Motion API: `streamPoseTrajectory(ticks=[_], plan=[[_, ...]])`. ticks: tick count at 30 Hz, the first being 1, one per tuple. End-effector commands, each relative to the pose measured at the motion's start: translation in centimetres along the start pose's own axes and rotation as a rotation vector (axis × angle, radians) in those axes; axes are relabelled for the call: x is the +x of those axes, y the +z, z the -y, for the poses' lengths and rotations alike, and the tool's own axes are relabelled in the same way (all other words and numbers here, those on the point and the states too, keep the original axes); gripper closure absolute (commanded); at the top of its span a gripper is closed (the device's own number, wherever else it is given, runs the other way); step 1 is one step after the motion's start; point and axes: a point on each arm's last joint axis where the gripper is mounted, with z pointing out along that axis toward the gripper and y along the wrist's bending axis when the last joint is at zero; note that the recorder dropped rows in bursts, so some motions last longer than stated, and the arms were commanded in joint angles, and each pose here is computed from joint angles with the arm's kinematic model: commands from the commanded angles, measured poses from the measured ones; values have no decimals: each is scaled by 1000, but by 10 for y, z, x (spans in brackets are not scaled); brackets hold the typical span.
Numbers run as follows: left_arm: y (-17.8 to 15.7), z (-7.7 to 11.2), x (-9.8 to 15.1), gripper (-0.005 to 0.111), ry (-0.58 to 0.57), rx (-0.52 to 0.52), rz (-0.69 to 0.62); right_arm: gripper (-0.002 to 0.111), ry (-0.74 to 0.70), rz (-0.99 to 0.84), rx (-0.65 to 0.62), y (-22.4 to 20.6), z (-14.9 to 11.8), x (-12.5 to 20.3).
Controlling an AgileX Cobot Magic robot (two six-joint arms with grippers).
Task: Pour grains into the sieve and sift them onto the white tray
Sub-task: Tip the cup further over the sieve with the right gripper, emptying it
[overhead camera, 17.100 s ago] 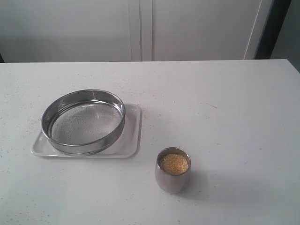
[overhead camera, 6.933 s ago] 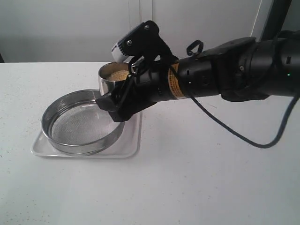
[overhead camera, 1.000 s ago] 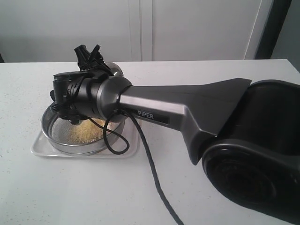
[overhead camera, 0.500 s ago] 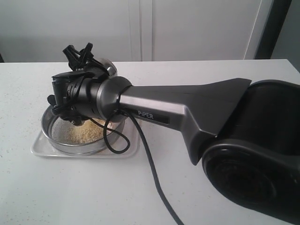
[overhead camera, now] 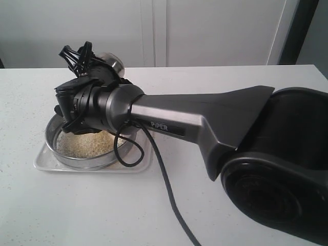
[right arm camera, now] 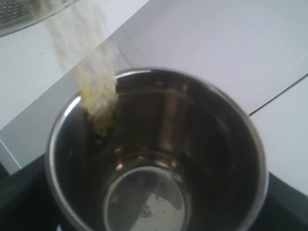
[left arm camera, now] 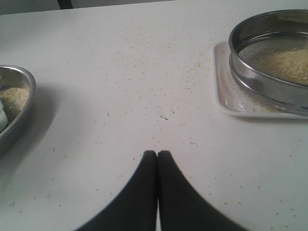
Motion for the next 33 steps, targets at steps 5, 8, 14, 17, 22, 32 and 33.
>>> streamPoseTrajectory(ticks=[5, 8, 14, 17, 22, 32, 33], plan=[[0, 1, 1, 107, -8, 11, 5, 108, -92, -3, -27, 8, -14, -15], [0, 1, 1, 107, -8, 11, 5, 108, -131, -5, -25, 14, -21, -24], [0, 1, 1, 107, -8, 11, 5, 108, -202, -28, 35, 16, -19, -29], [0, 1, 1, 107, -8, 11, 5, 108, -213, -6, 62, 16, -17, -31], [0, 1, 1, 107, -8, 11, 5, 108, -295, -29, 145, 15, -9, -30], [0, 1, 1, 107, -8, 11, 5, 108, -298, -61, 158, 14, -5, -25], [0, 1, 1, 107, -8, 11, 5, 108, -267, -44, 167, 14, -5, -26]])
